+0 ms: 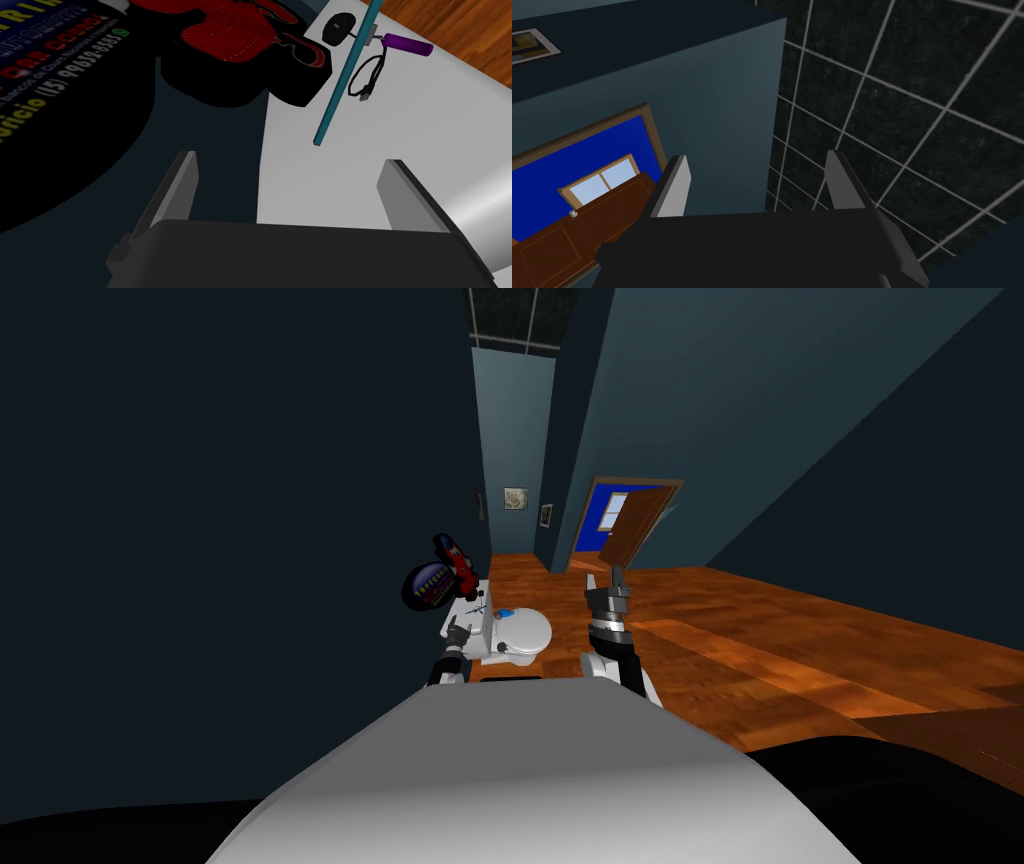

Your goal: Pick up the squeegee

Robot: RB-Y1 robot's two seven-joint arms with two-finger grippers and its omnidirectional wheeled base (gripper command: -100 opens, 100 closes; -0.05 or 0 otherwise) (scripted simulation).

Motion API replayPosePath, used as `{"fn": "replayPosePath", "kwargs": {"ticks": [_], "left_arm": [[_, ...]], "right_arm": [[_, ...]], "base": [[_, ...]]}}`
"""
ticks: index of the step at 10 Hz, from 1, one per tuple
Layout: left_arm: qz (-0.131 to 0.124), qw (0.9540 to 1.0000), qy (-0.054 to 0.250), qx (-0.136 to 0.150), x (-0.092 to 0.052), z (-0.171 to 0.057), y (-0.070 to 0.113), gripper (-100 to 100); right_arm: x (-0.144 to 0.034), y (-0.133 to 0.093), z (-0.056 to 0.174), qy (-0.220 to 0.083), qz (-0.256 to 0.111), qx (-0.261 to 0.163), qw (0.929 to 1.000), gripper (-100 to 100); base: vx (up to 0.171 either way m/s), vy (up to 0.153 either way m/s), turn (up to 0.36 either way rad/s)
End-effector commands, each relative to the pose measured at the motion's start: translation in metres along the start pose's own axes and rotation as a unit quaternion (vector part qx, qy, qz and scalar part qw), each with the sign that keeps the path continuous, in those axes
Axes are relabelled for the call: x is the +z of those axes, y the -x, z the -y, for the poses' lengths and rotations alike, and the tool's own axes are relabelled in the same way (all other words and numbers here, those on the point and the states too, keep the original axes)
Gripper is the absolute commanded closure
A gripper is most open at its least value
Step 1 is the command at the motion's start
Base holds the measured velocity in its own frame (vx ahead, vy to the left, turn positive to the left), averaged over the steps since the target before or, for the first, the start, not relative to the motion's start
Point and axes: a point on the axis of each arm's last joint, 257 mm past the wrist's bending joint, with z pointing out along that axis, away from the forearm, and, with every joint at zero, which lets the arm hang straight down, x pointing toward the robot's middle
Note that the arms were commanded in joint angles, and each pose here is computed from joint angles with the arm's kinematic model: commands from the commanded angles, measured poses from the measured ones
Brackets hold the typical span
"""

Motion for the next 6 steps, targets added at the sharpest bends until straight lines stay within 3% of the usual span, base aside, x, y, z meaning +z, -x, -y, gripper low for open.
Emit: {"fn": "replayPosePath", "kwargs": {"ticks": [1,4,5,6], "left_arm": [[-0.010,0.9999,0.004,-0.011,0.004,-0.012,-0.023,-100],[-0.024,0.9990,0.002,-0.038,0.008,-0.024,-0.058,-100],[-0.026,0.9987,0.001,-0.044,0.008,-0.025,-0.065,-100],[-0.024,0.9989,0.001,-0.040,0.008,-0.026,-0.058,-100]], "right_arm": [[0.000,0.000,0.000,0.000,0.000,0.000,1.0000,0],[0.000,0.000,0.000,0.000,0.000,0.000,1.0000,0],[0.000,0.000,0.000,0.000,0.000,0.000,1.0000,0],[0.000,0.000,0.000,0.000,0.000,0.000,1.0000,0]], "base": [[0.054,-0.039,0.159],[0.050,-0.046,0.119],[0.045,-0.032,0.067],[0.019,-0.011,0.008]]}}
